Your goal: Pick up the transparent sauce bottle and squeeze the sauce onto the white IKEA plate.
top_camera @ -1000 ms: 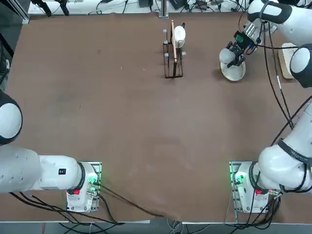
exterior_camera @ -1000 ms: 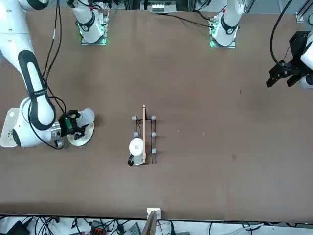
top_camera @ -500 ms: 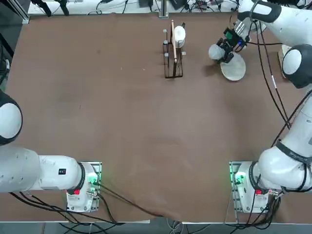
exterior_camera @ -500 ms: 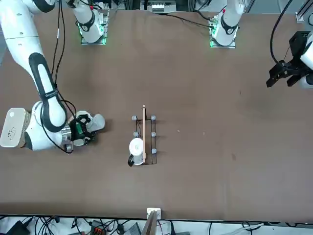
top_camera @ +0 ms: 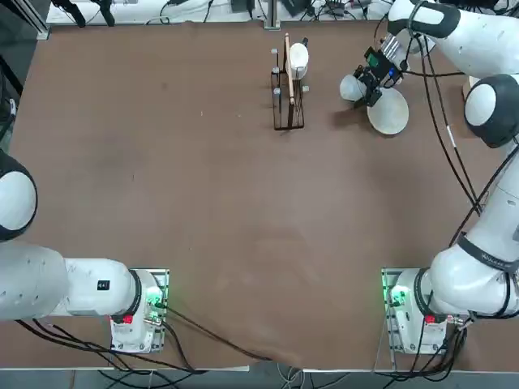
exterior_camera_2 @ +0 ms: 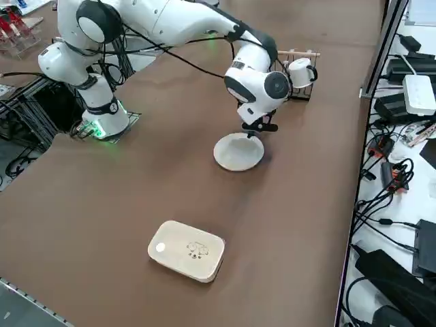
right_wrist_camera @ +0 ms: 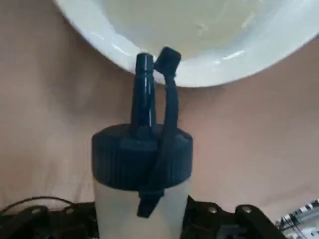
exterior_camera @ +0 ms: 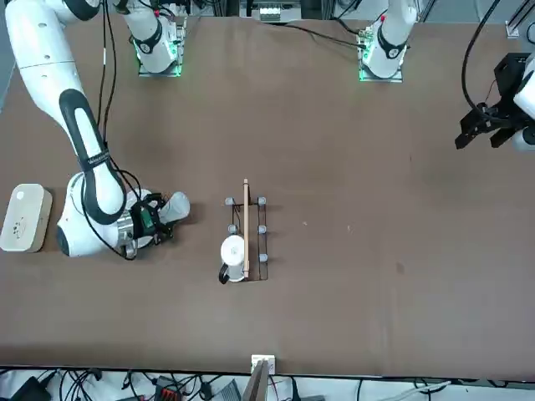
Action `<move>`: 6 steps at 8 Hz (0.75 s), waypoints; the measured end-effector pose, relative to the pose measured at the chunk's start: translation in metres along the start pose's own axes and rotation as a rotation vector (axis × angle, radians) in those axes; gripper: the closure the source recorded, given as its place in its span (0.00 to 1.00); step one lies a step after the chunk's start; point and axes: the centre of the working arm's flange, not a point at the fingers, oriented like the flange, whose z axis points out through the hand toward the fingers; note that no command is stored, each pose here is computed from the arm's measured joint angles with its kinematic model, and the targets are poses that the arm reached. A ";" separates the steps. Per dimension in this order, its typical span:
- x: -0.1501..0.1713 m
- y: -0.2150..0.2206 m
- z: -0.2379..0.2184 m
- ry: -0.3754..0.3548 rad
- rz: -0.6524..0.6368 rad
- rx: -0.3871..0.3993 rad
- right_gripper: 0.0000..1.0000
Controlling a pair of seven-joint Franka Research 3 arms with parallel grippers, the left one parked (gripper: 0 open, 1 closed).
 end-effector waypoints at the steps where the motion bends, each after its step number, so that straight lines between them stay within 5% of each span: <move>1: 0.002 0.002 -0.003 0.004 0.038 -0.001 0.67; 3: 0.008 0.008 -0.015 0.108 0.138 -0.024 0.67; 6: -0.012 0.003 -0.013 0.377 0.226 -0.077 0.67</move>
